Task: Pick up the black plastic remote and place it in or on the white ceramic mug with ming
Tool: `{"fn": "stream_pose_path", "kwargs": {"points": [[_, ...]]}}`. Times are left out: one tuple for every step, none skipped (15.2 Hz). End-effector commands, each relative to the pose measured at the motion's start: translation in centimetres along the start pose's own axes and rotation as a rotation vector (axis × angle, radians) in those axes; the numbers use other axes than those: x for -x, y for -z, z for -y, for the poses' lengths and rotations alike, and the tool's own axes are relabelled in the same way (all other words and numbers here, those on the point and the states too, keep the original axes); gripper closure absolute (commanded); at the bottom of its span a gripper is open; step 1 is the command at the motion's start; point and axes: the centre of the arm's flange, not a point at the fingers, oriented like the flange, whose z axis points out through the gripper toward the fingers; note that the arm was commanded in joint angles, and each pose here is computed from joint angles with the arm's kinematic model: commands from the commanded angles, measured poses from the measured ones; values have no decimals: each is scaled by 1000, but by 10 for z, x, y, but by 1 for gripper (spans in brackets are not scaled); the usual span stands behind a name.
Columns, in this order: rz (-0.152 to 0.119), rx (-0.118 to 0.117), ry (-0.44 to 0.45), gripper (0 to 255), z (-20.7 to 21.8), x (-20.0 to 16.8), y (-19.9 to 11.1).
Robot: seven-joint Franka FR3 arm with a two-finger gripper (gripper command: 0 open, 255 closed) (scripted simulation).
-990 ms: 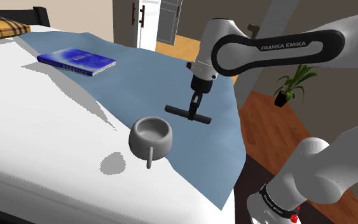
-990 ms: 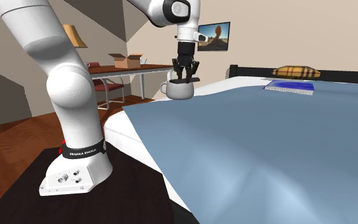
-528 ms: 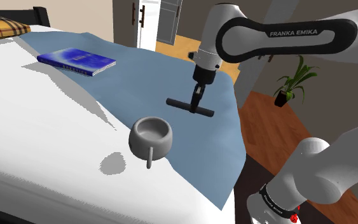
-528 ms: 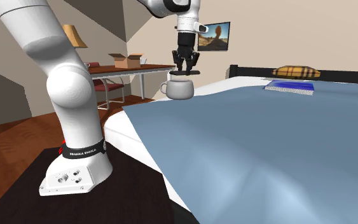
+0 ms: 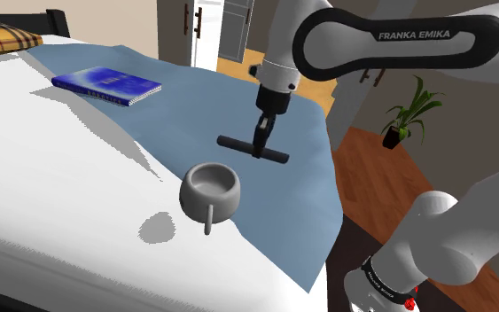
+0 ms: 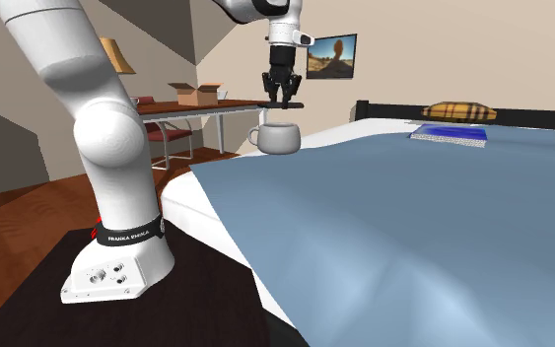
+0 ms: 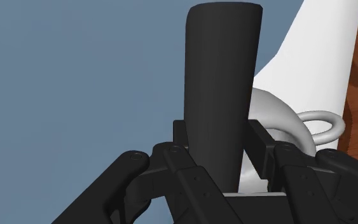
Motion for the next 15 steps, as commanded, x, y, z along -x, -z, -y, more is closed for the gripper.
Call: {"fn": "stream_pose_path", "kwargs": {"points": [[0,-1,-1,255,21,-14,-4],[0,-1,-1,255,32,-21,-5],[0,-1,-1,255,43,-28,-7],[0,-1,-1,255,54,-35,-8],[0,-1,-1,255,65,-42,-10],[0,-1,-1,255,76,-49,-12],[0,-1,-1,255,87,-56,-13],[0,-1,-1,255,94,-61,-14],[0,-1,-1,255,94,-61,-19],[0,-1,-1,255,93,-61,-25],[0,-1,-1,255,93,-61,-30],[0,-1,-1,255,92,-61,-35],[0,-1,-1,255,92,-61,-41],[0,-1,-1,255,92,-61,-46],[0,-1,-1,255,91,-61,-51]]}}
